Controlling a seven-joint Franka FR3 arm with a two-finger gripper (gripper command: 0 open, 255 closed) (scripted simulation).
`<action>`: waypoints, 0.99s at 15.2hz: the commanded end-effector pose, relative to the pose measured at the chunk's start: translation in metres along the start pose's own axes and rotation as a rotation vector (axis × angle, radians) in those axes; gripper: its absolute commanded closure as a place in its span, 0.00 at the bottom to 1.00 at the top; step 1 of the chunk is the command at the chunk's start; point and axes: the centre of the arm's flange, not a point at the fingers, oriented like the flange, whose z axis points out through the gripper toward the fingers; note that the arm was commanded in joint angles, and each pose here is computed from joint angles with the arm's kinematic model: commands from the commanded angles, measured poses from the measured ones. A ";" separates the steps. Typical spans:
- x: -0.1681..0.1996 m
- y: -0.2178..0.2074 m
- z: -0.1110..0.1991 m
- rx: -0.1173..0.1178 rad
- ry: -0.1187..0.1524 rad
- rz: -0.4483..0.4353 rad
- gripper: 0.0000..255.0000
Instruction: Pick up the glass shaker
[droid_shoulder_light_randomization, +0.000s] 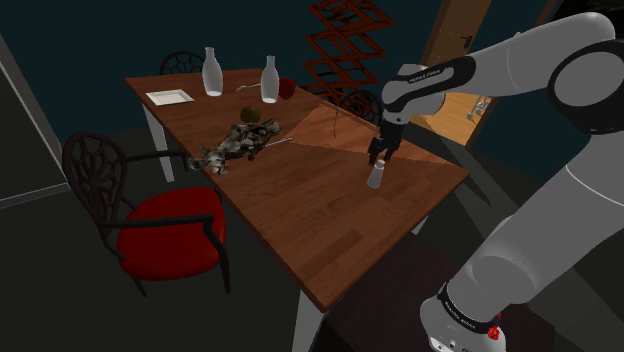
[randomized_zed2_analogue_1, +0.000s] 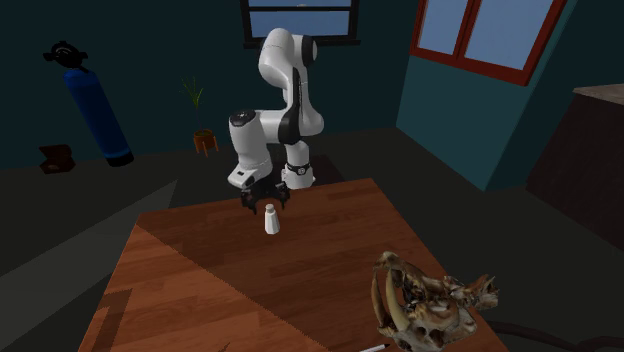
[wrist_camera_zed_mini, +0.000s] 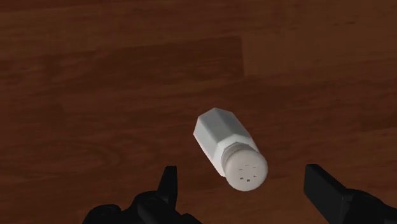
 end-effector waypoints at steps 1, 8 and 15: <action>0.000 0.001 0.009 0.000 0.000 0.000 0.00; 0.000 0.001 0.009 0.000 0.001 0.000 1.00; 0.000 -0.001 -0.007 0.000 0.000 0.000 1.00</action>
